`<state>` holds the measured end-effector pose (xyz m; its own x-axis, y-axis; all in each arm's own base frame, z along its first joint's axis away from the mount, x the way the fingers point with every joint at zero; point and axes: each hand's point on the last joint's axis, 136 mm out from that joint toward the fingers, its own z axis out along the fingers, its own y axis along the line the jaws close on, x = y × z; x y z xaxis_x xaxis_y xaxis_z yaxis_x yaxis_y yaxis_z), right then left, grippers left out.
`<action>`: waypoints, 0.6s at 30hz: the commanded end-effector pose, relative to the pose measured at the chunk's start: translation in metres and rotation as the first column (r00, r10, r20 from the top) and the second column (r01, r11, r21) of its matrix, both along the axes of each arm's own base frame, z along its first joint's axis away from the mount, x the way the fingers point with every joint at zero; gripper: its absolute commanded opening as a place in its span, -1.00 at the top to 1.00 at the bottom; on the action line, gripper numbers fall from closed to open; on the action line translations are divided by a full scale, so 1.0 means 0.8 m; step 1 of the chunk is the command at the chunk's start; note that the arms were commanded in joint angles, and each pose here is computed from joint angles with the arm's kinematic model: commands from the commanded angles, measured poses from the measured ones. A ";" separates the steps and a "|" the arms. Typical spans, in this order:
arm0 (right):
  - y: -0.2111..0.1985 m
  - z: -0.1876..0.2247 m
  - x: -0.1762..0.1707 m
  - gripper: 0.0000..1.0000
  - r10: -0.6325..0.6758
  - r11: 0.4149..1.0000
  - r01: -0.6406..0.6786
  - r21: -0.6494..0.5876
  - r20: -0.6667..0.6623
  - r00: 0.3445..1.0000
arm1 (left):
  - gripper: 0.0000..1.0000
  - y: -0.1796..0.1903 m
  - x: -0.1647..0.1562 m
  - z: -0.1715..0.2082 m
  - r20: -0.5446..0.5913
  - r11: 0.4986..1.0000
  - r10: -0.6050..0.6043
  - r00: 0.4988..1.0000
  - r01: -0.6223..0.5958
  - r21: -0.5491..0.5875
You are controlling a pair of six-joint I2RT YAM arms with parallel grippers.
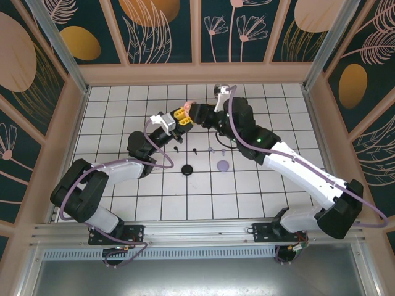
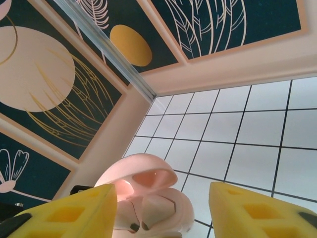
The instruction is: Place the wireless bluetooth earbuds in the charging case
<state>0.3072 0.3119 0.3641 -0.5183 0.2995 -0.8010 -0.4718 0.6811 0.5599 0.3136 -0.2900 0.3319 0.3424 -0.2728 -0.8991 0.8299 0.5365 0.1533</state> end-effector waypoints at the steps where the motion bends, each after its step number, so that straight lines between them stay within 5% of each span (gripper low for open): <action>1: -0.025 0.063 -0.009 -0.09 -0.033 0.998 0.029 0.063 0.076 0.997 | 1.00 0.004 -0.015 0.029 0.071 0.999 -0.012 0.997 0.015 -0.044; 9: -0.034 0.071 0.020 -0.02 -0.021 0.999 0.020 0.027 0.022 1.000 | 1.00 0.000 -0.017 0.012 0.042 1.000 -0.029 0.999 0.029 -0.007; 13: -0.013 0.062 0.041 0.49 0.033 0.999 -0.034 -0.037 -0.034 0.999 | 1.00 -0.007 -0.018 -0.002 0.014 0.998 -0.050 0.999 0.050 0.044; 18: 0.018 0.036 0.065 0.87 0.090 0.988 -0.103 -0.117 -0.107 0.990 | 1.00 -0.009 -0.020 -0.013 -0.008 0.995 -0.063 0.998 0.063 0.073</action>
<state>0.3612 0.3157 0.4163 -0.5446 0.2501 -0.8005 -0.4766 0.6931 0.5408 0.3087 -0.2947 0.3179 0.3044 -0.2313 -0.9240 0.8519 0.5000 0.1555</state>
